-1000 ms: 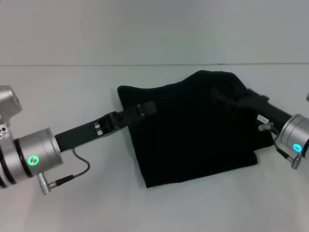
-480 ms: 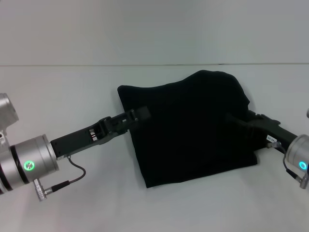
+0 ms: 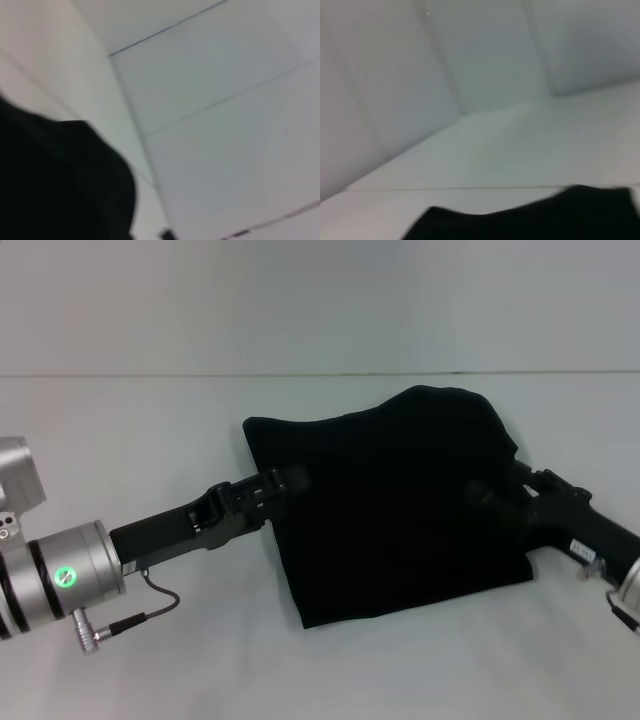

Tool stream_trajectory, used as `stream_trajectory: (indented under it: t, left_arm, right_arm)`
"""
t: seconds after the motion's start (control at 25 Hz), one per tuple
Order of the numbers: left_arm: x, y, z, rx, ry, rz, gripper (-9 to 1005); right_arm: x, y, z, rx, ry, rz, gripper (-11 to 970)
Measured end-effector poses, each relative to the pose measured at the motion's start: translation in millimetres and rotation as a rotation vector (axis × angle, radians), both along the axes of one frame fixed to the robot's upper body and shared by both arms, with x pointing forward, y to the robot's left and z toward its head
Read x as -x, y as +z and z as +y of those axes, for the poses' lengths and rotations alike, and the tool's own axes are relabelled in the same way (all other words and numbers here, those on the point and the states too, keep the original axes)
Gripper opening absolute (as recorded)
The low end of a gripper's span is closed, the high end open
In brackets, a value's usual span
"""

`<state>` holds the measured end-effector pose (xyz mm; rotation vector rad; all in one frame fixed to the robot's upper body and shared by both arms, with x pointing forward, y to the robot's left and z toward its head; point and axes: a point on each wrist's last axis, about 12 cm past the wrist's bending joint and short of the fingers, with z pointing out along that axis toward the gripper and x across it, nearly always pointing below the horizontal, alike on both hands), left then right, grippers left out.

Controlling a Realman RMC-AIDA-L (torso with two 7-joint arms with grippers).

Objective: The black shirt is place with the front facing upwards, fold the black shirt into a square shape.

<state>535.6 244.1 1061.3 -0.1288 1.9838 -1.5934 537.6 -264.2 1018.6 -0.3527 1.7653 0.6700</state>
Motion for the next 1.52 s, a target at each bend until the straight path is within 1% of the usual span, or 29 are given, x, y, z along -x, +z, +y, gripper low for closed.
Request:
stream_trajectory:
  t: [0.12,0.2,0.4,0.56,0.76,0.96,1.12,1.4,1.52]
  left_arm:
    - [-7.8,-6.5,3,-0.041,0.044,0.111,880]
    - [-15.3,-10.6,6,-0.079,0.090,0.172,878]
    - [-33.0,-9.3,9,-0.144,0.153,0.205,873]
    - [-44.2,-9.9,3,-0.210,0.160,0.249,869]
    - [-53.6,-10.8,-10,-0.275,0.156,0.277,865]
    - [-58.4,-10.2,-14,-0.310,0.152,0.298,860]
    - [-60.7,-10.9,-19,-0.333,0.149,0.295,856]
    - [-65.2,-10.1,-35,-0.366,0.110,0.288,849]
    - [-66.8,-9.4,-39,-0.401,0.088,0.269,847]
  right_arm:
    - [17.9,-3.0,4,0.079,0.109,-0.093,838]
    - [26.9,-6.5,5,0.114,0.150,-0.115,838]
    - [45.0,-11.8,1,0.126,0.177,-0.138,838]
    - [53.6,-13.4,-4,0.115,0.174,-0.140,838]
    - [58.3,-13.5,-6,0.104,0.173,-0.144,838]
    - [59.1,-13.4,-6,0.103,0.173,-0.145,838]
    - [59.4,-13.2,-6,0.101,0.175,-0.147,838]
    - [59.6,-13.2,-6,0.100,0.175,-0.147,838]
    - [59.6,-13.2,-6,0.100,0.176,-0.147,838]
